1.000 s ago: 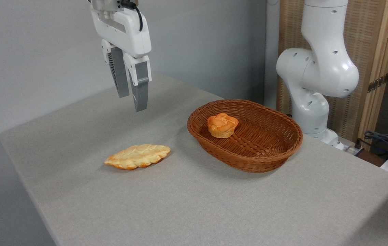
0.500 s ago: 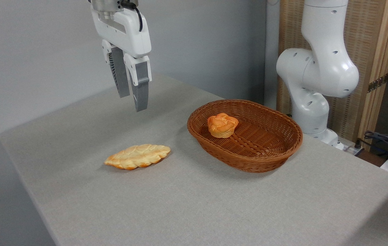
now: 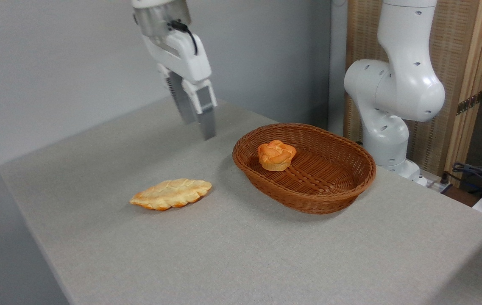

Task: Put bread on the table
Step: 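Move the gripper down into the wicker basket onto the orange roll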

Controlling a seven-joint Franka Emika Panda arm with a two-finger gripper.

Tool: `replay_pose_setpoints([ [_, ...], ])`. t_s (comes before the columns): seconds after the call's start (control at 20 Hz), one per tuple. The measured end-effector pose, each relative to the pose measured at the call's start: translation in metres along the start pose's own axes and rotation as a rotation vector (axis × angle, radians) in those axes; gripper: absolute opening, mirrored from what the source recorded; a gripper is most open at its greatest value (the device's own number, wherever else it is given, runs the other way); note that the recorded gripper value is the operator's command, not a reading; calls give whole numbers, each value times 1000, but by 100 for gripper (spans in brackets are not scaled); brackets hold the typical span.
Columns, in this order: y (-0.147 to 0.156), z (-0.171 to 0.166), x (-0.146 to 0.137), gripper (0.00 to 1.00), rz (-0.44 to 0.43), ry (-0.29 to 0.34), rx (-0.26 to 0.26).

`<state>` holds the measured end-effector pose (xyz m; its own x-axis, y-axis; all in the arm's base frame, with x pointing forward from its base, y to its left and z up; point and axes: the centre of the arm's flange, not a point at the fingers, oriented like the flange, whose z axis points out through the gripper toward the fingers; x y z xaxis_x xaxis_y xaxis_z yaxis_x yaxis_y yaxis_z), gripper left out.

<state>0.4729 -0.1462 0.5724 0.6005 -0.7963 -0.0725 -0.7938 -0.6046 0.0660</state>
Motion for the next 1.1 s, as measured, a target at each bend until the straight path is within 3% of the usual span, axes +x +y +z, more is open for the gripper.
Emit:
replay_pose_setpoints([
  [0.55,56,109,-71,100,92,-191,-115],
  [0.8,86,146,-70,100,199,-258,-155],
  [1.1,93,156,-59,100,244,-256,-148],
])
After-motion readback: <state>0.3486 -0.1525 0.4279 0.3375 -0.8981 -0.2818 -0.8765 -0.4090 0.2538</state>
